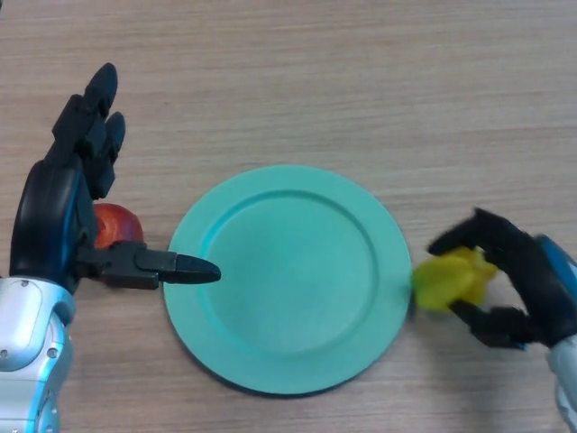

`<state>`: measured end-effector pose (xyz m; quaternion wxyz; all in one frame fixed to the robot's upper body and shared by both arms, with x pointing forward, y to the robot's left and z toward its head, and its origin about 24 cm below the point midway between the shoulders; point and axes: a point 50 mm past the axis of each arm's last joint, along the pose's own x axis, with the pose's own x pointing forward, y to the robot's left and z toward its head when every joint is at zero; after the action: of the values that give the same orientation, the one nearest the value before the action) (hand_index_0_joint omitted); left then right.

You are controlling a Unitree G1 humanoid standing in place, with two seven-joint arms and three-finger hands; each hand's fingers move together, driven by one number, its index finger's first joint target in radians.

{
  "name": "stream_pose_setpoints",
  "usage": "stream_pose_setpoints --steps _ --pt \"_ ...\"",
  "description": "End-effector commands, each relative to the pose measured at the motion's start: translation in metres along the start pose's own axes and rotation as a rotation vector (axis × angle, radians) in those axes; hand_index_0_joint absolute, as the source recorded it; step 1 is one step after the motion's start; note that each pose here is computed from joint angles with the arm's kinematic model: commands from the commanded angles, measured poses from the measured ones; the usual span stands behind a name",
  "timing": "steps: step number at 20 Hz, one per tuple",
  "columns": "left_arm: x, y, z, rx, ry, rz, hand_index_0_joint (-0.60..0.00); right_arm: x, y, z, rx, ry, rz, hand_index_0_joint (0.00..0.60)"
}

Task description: Pick up the yellow starfruit and place it on the plate

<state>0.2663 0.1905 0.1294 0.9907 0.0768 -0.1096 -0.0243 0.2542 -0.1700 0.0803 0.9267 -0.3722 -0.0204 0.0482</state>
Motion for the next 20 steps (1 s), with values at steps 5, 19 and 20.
stream_pose_setpoints --steps 5,19,20 --pt "0.0 0.016 0.04 0.019 -0.249 0.048 0.0 0.025 -0.004 0.058 0.105 -0.27 -0.038 0.6" --pt "-0.002 0.022 0.044 0.085 -0.239 0.049 0.0 0.032 0.049 0.093 0.315 -0.35 0.154 0.6" --pt "-0.002 0.023 0.045 0.085 -0.241 0.052 0.0 0.033 0.052 0.09 0.281 -0.336 0.166 0.6"
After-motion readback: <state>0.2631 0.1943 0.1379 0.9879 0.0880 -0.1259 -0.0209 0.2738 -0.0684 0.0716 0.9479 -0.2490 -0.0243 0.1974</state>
